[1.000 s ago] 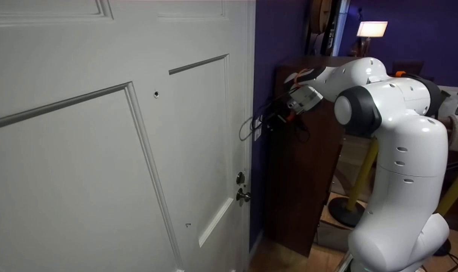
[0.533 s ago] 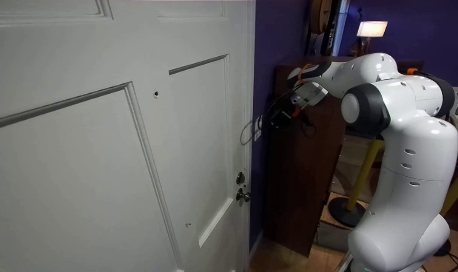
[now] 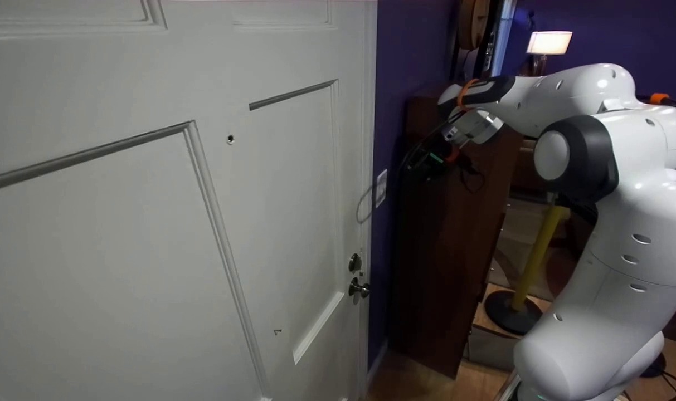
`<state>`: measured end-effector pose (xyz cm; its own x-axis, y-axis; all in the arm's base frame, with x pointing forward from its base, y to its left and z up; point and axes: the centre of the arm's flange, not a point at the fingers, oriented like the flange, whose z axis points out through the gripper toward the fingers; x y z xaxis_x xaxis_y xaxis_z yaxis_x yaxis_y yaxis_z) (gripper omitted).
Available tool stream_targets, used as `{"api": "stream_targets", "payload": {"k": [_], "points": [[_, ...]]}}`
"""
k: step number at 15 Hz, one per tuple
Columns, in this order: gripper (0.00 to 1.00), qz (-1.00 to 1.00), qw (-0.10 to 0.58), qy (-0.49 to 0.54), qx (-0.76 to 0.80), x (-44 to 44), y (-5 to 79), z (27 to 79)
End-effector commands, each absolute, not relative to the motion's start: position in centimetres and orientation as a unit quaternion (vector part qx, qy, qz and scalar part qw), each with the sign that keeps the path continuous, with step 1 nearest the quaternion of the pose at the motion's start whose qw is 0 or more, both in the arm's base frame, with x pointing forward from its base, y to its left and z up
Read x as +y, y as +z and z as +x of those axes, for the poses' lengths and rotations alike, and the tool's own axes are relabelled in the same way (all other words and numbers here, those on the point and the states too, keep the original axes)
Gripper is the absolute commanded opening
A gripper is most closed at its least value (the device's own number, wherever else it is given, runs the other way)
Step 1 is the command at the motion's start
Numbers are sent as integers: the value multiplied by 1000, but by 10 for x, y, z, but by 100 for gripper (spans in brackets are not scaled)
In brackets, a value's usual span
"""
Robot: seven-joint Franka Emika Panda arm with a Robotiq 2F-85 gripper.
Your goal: Turn off the light switch.
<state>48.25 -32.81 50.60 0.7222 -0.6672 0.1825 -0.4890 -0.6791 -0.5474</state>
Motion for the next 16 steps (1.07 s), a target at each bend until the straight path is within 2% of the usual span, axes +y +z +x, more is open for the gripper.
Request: {"api": "stream_targets", "payload": {"k": [1, 16], "points": [[98, -906, 214, -196, 307, -314, 529, 444], [100, -924, 126, -210, 293, -308, 595, 368]]}}
